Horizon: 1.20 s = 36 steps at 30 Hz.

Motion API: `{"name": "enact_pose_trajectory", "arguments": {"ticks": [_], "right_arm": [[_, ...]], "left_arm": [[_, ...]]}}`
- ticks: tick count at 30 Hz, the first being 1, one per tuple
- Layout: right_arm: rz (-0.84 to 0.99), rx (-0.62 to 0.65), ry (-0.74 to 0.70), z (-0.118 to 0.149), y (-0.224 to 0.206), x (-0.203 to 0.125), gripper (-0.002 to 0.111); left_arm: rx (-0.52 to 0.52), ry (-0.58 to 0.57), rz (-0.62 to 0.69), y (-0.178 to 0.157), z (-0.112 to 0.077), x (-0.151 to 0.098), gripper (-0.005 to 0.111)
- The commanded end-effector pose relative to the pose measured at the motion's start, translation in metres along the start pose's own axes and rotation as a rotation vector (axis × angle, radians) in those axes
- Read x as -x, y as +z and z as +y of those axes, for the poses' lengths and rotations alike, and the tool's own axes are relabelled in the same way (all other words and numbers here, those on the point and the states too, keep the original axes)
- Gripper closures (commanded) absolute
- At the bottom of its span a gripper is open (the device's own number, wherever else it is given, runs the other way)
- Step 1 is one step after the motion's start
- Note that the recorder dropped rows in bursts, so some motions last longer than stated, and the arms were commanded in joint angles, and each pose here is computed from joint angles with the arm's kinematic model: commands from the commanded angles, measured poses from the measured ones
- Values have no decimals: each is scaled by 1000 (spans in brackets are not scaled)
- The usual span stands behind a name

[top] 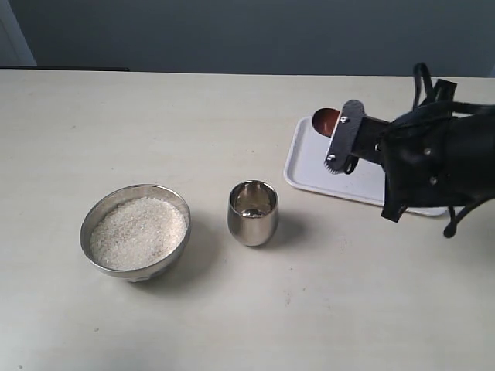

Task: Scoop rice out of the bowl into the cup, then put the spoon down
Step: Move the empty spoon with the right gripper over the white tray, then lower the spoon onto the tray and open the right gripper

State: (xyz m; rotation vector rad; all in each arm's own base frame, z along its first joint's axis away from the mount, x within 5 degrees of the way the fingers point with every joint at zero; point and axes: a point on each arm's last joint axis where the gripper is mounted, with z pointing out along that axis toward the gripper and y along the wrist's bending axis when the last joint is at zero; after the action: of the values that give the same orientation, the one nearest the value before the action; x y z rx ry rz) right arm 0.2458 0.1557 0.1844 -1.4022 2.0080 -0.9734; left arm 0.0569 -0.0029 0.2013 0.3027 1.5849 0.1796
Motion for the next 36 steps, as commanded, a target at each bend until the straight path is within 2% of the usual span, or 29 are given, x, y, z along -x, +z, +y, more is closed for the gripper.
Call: {"name": "enact_pose_trajectory", "arguments": {"ticks": [1,6,9,14,22,24,27,29,36], "right_arm": [[-11,112,78,-14,30,-20,109],[-104,152,119,-23,45,-27,109],[-146,199,123,-20,60,-29,109],[-110,234,49,-7,86,-29,109],[-48,205,87,-16,108,-14,109],[-41,209,102,-17,111,-12,103],[-32,226,120,-14,114,-11,83],[-25,243,155,-12,113,-11,74],[17,237,176,-14,112,-15,75]], "left_arm": [[-2,-1,-13,-1,0,1,106],[-2,-1,-13,-1,0,1,106],[-2,-1,-13,-1,0,1,106],[-2,-1,-13,-1,0,1,106],[-2,-1,-13,-1,0,1,106],[-2,-1,-13,-1,0,1,106],[-2,-1,-13,-1,0,1,106],[-2,-1,-13,-1,0,1,106],[-2,-1,-13,-1,0,1,106]]}}
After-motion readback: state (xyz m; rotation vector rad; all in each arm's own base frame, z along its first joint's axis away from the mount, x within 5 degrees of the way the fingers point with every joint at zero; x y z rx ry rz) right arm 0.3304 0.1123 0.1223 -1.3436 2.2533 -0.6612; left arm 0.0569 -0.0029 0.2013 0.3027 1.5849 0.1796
